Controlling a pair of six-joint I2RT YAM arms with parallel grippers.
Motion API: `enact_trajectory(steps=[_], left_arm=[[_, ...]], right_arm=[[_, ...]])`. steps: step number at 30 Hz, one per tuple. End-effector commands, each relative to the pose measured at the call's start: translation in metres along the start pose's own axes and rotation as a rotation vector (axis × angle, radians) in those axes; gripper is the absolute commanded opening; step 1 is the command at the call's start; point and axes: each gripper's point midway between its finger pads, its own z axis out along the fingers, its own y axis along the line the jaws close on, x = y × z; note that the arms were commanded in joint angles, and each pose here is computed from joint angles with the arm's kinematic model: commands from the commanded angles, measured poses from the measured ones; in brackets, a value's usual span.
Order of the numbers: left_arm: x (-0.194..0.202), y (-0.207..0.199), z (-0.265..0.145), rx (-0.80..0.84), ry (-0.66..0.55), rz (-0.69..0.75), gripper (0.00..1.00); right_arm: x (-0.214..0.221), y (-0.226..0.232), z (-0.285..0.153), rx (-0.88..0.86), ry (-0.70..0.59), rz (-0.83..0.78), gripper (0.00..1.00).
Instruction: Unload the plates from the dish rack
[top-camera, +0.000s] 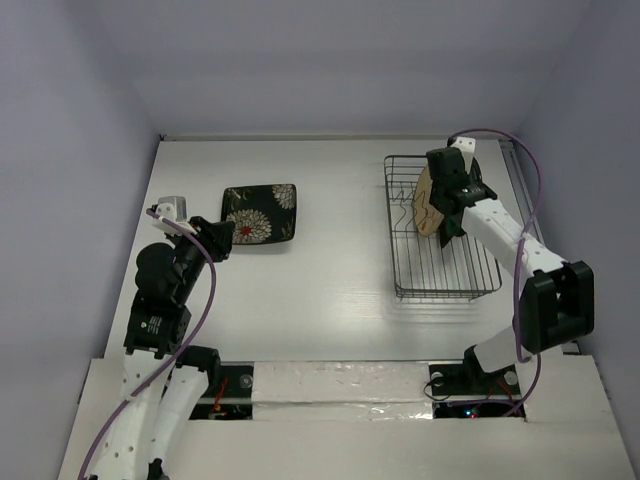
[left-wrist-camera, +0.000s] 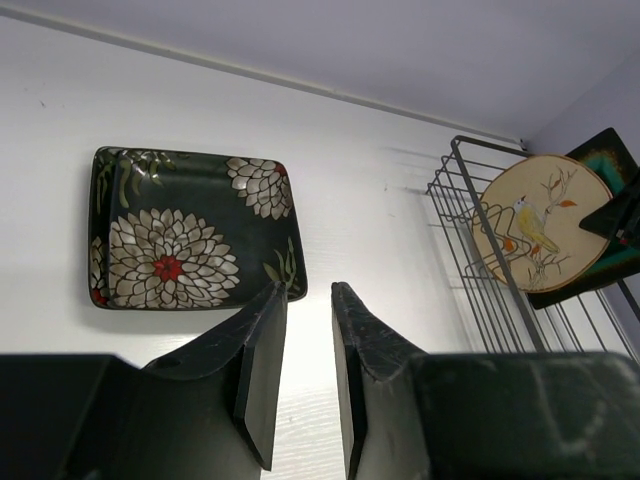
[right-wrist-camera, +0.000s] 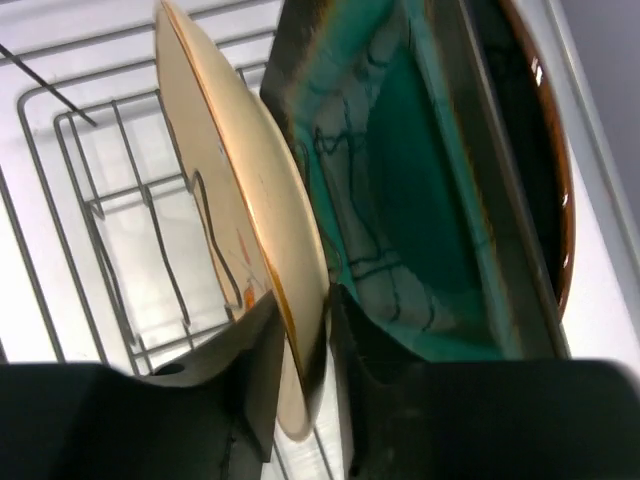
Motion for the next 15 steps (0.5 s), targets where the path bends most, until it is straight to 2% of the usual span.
enact_trajectory(steps=[1, 3, 9, 15], left_arm=[[-0.016, -0.010, -0.001, 0.036, -0.048, 0.009, 0.22], [-0.015, -0.010, -0.001, 0.037, -0.046, 0.009, 0.23], [-0.015, -0.011, 0.001, 0.044, -0.042, 0.006, 0.24], [-0.014, -0.011, 0.001, 0.043, -0.041, 0.006, 0.24]], right_arm=[[-0.038, -0.004, -0.005, 0.026, -0.068, 0.016, 0.23], [-0.042, -0.009, -0.009, 0.037, -0.080, 0.007, 0.14], [-0.067, -0.025, -0.037, 0.036, -0.146, 0.014, 0.03], [-0.087, -0.032, -0.057, 0.040, -0.192, 0.017, 0.00]])
